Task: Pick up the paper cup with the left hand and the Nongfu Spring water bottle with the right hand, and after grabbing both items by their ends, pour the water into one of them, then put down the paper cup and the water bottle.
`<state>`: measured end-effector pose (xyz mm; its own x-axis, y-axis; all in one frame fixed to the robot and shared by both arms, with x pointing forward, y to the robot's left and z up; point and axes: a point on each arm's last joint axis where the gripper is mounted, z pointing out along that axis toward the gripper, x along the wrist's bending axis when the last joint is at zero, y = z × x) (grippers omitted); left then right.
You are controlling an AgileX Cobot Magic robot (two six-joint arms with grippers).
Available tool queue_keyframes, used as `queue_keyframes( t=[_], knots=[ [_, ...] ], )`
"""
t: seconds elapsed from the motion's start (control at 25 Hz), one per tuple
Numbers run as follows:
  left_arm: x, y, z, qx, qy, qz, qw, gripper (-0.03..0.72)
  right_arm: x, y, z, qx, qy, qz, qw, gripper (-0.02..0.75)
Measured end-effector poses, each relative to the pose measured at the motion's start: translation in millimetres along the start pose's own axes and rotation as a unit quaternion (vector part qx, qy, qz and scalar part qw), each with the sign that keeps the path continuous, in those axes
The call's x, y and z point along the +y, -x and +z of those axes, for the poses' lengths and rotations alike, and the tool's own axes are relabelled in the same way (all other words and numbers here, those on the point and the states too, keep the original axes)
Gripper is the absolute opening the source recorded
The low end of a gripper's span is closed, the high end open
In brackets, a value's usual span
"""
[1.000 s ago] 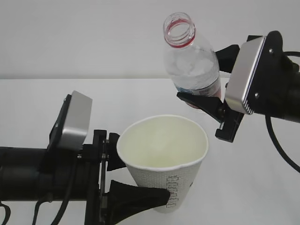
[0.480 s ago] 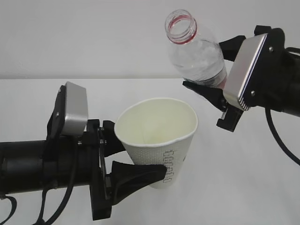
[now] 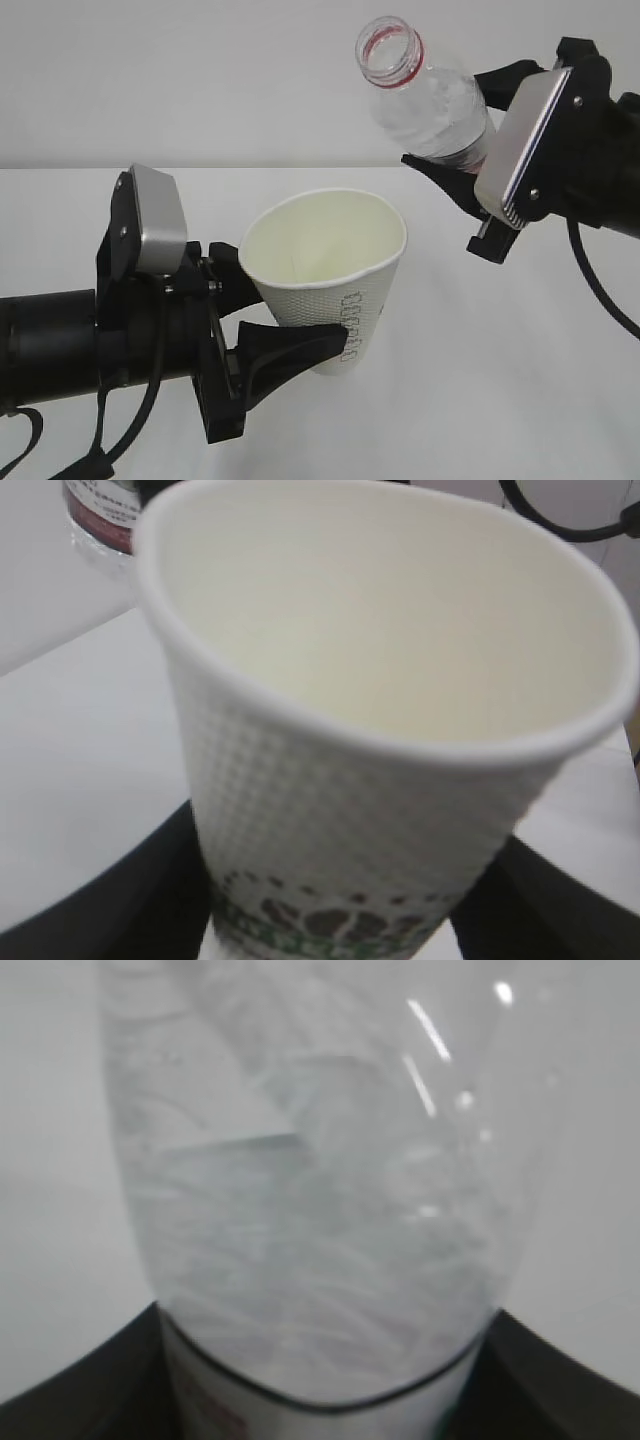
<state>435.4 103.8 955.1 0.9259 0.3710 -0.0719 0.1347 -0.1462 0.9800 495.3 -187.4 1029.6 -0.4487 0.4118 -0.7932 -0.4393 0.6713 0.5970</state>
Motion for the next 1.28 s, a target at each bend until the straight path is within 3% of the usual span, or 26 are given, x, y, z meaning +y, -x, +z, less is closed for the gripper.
queue_keyframes(
  t=[1.28],
  knots=[
    [0.0,-0.1,0.0,0.001,0.0,0.0,1.0,0.491,-0.4,1.3,0.1,-0.007,-0.003,-0.105,0.994,0.485]
  ],
)
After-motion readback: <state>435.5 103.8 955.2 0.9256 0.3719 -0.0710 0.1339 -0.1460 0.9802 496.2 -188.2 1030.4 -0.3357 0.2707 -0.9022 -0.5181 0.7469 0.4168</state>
